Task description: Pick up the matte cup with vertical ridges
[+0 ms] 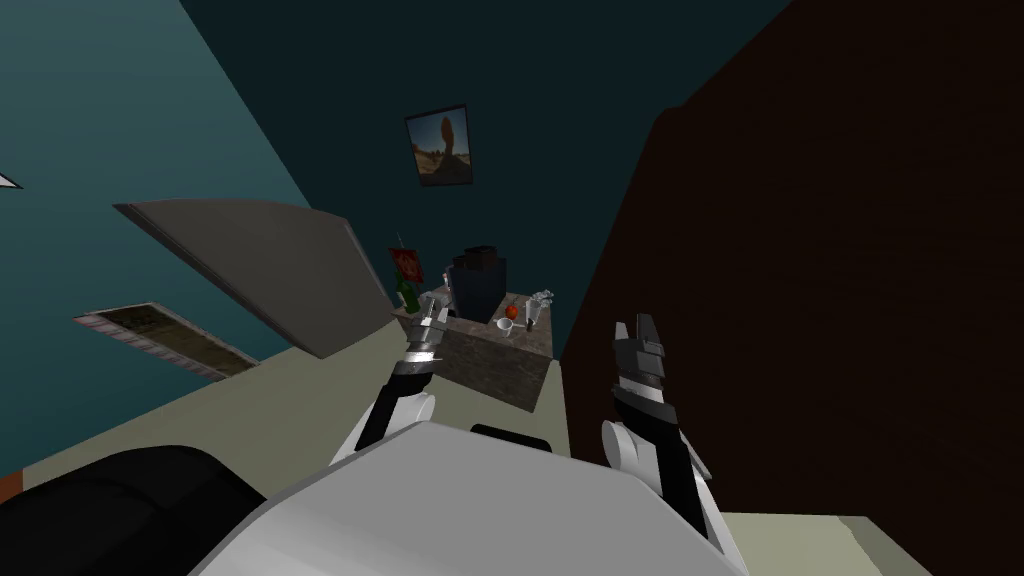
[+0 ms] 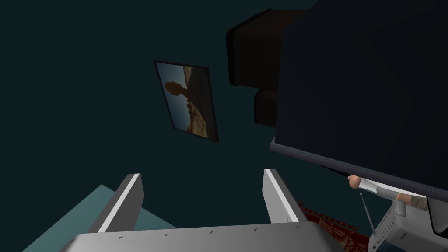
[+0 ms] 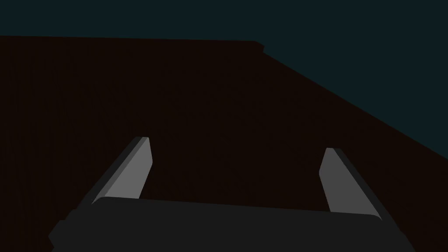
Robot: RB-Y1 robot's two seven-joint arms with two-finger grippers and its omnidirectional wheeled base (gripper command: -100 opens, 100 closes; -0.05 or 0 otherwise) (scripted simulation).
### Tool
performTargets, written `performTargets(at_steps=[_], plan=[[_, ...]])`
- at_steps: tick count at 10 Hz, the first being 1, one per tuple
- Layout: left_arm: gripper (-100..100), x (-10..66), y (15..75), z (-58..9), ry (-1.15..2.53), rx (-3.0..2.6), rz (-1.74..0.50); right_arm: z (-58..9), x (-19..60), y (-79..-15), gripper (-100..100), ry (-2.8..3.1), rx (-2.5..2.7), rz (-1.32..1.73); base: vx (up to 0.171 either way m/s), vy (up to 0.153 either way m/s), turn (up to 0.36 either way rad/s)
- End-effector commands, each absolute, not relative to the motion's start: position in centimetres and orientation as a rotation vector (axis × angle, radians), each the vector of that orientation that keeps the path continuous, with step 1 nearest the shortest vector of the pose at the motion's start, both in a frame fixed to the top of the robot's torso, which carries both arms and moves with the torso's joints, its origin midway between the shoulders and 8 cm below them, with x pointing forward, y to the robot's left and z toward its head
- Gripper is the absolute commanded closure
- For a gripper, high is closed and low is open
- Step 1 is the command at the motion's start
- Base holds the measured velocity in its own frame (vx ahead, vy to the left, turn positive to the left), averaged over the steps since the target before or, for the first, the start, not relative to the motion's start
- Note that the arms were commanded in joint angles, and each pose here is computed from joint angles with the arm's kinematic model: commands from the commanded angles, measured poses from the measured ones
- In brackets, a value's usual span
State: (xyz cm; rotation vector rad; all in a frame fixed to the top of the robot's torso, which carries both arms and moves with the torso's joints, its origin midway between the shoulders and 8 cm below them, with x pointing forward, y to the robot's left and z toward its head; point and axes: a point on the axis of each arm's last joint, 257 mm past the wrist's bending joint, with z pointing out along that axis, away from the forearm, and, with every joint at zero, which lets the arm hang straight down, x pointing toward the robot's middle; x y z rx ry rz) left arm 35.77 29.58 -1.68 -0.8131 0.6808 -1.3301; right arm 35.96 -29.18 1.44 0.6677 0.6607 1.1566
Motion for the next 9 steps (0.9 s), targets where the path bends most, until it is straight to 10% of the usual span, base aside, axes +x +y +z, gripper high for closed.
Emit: performTargets(at_steps=[1,9], plan=[[-100,36.4,29.5,-1.9,0.720,-0.811,-1.323,1.4,36.0,-29.2,0,0.661,0.668,1.157,-0.016,-0.025,0.042],[-100,40.0,29.0,-3.0,0.894,-0.826,-1.276,1.4,36.0,-29.2,0,0.661,0.668,1.157,-0.030,-0.056,0.046]])
